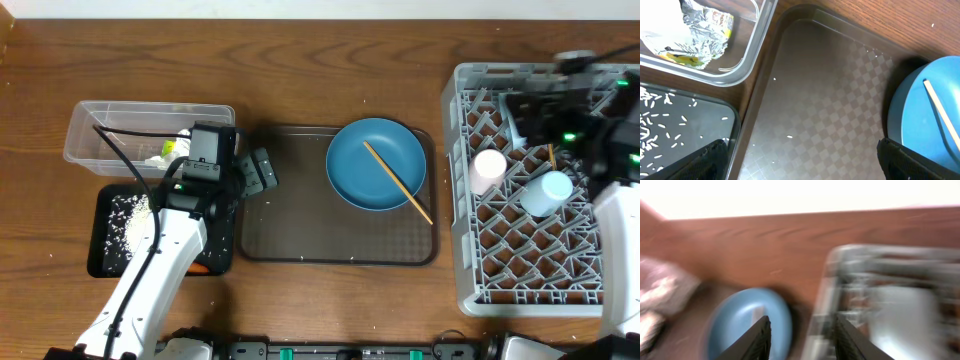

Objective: Sort waste into correct bins and load items into the dishwasher rack

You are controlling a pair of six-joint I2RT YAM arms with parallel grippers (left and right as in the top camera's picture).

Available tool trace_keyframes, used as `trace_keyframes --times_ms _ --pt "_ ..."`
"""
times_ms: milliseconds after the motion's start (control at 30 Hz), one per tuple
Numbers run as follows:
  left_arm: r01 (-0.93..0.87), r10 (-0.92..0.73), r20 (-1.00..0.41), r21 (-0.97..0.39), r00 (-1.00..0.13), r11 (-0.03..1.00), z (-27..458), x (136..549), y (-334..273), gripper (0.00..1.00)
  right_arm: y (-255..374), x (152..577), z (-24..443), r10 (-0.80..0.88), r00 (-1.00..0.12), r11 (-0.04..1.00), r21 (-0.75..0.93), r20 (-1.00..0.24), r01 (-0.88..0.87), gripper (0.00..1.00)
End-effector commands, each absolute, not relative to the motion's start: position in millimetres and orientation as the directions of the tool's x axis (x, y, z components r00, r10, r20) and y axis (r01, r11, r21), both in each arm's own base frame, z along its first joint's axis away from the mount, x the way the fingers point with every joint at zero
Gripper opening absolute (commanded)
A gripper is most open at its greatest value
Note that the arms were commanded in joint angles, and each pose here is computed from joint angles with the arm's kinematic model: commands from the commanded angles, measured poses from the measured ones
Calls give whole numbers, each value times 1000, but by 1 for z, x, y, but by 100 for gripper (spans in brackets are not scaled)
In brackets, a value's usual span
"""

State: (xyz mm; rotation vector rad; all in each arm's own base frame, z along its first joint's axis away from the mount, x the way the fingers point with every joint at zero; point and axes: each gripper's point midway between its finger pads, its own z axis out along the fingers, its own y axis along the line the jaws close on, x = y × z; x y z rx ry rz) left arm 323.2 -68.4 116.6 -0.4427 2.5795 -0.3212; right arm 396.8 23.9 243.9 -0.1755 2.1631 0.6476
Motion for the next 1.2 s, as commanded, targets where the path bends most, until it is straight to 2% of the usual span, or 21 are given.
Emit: trace_keyframes --times_ms 0,100,300,567,800,833,933,1167 --pt "-256 -367 -437 -292 -821 921 115 323 -65 98 84 384 243 4 -647 746 433 -763 -506 43" --pt "-256 -367 -437 -292 -821 921 115 323 -65 98 117 382 224 -107 -652 746 373 -750 -551 46" --pt "-256 -367 -437 -292 -821 921 115 323 -65 98 156 385 167 -305 -686 826 175 -660 -535 54" --pt "-257 -367 -437 -292 -821 921 115 323 -65 98 183 375 95 -556 -669 782 -38 -493 -622 55" --pt "-256 -367 -437 -292 -821 921 115 323 -65 98 174 368 49 -648 -678 747 -116 -346 -655 58" --pt "-257 -367 -437 -292 -821 921 115 323 -65 98 172 365 44 -651 -685 746 -110 -326 -657 57" --pt "-256 -367 -437 -292 -821 921 115 323 -65 98 169 357 33 -658 -699 743 -96 -279 -662 44" --pt "-256 -367 -437 -292 -821 921 115 323 -65 98 169 357 33 -659 -699 743 -96 -278 -662 4"
